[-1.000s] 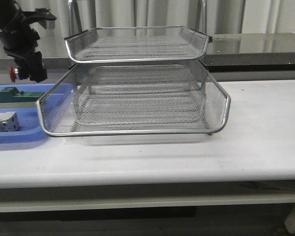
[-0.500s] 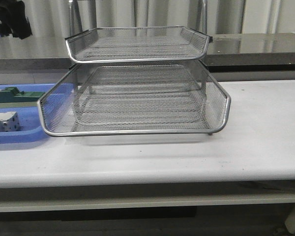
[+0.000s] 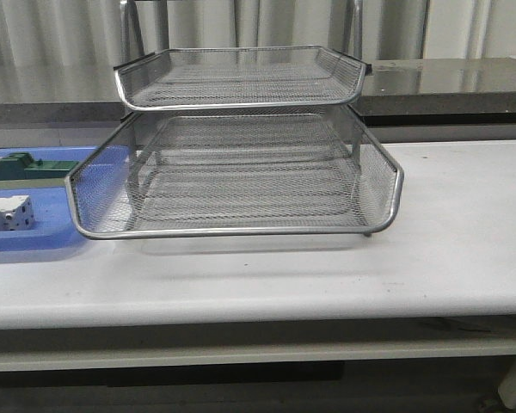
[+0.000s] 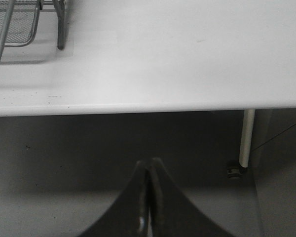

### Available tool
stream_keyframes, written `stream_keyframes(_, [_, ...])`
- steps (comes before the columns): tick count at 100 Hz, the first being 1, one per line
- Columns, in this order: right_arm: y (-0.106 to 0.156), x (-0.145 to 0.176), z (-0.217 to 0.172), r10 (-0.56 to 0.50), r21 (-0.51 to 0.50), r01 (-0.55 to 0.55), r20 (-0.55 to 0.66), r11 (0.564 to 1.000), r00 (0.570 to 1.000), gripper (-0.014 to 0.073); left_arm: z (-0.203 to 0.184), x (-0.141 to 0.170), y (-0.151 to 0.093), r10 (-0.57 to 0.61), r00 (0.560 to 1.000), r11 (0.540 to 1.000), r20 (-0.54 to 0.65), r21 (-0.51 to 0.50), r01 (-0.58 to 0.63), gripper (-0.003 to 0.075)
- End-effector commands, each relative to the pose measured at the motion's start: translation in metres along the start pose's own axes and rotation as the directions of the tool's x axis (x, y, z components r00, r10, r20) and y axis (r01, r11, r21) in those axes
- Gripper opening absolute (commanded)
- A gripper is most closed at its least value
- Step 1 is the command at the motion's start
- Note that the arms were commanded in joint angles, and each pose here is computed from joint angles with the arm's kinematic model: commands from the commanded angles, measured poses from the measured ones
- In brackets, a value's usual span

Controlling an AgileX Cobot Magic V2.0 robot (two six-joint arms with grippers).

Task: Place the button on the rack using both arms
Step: 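Lift the red button up out of the blue tray with the left gripper, then carry the red button over the pulled-out mesh tray and lower it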

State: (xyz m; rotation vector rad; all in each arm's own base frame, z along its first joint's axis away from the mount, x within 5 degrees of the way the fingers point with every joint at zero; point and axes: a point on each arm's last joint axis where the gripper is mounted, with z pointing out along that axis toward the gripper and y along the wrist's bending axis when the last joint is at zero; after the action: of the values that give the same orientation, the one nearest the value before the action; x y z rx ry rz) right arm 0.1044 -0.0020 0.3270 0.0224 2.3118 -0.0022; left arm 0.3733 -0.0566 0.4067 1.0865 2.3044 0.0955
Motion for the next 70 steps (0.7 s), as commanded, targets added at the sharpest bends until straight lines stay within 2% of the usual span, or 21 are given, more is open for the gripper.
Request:
stream_keyframes(1, [-0.001,-0.013,-0.008,-0.005,0.012,0.004,0.091,1.000,0.996,-0.0068,-0.035,-0.011,-0.024,0.027,0.996,0.999,0.082,0.014,-0.029,0.0004])
stream_keyframes(28, [-0.001,-0.013,-0.008,-0.005,0.012,0.004,0.091,1.000,0.996,-0.0068,-0.017,-0.039,-0.083,0.161,0.982,0.974,0.100,0.143,-0.174,0.0004])
stream_keyframes(47, [-0.001,-0.013,-0.008,-0.005,0.012,0.004,0.091,1.000,0.996,-0.0068,0.008,-0.059,-0.128,0.247,0.963,0.930,0.104,0.253,-0.266,0.0004])
stream_keyframes(70, [-0.001,-0.013,-0.008,-0.005,0.012,0.004,0.091,1.000,0.996,-0.0068,0.050,-0.072,-0.165,0.323,0.944,0.880,0.064,0.346,-0.324,0.0004])
